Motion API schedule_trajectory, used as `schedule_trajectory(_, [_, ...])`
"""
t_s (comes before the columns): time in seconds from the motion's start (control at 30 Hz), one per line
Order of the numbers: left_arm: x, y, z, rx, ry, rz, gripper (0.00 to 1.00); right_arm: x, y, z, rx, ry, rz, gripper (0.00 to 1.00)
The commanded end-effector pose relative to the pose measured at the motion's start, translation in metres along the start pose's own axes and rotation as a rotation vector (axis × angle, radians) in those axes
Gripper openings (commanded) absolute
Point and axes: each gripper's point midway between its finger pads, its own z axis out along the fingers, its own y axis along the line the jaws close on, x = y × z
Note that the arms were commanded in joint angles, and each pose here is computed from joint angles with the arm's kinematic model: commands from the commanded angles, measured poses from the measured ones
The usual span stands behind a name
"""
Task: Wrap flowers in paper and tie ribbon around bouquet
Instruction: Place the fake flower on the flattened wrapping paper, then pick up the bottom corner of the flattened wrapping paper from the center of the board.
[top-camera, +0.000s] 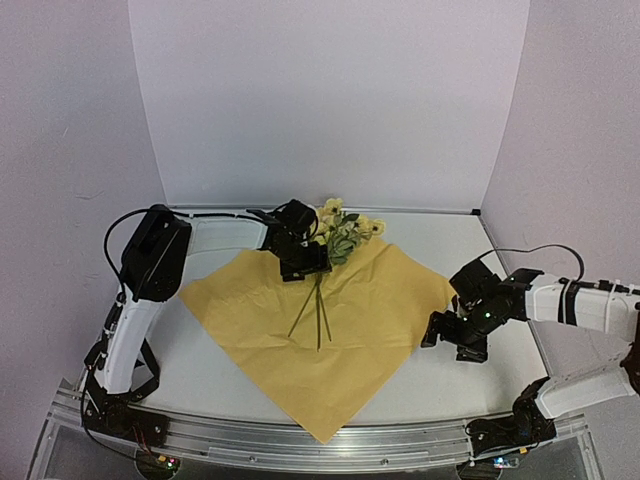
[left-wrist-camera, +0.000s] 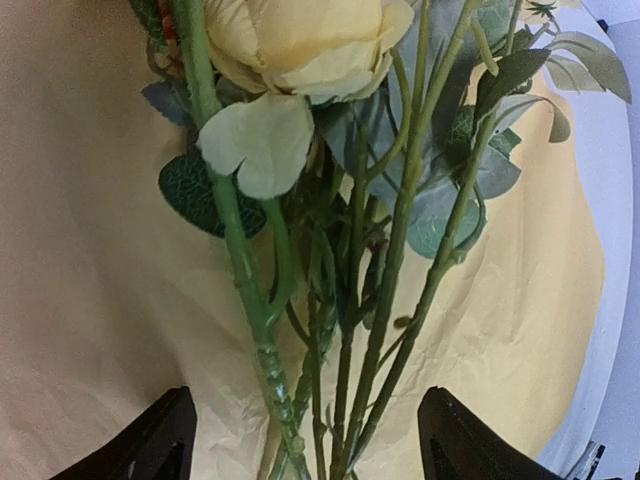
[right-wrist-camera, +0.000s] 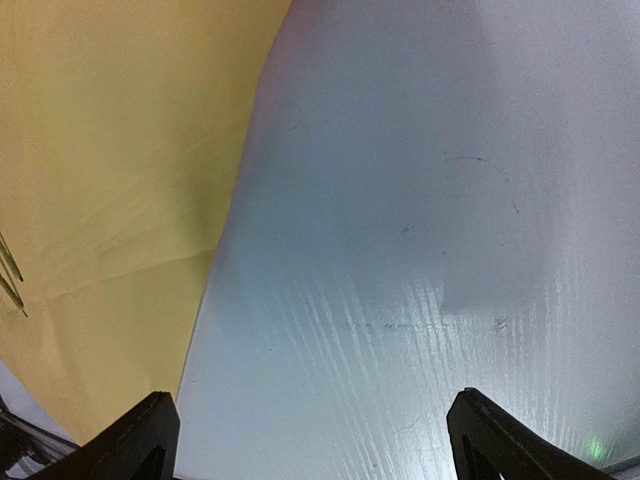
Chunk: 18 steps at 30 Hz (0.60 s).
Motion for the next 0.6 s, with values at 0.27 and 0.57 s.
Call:
schedule_trajectory(0.27, [-0.008, -0.009, -0.131, 0.084, -0.164, 0.033, 0.94, 0.047, 0.08, -0.029, -0.12, -0.161, -0.989, 0.94])
schedule_trajectory(0.57, [0.025, 0.044, -0.176, 0.058, -0.207, -0.032, 0.95, 0.097, 0.102, -0.025, -0.043, -0.291, -1.595, 0.95])
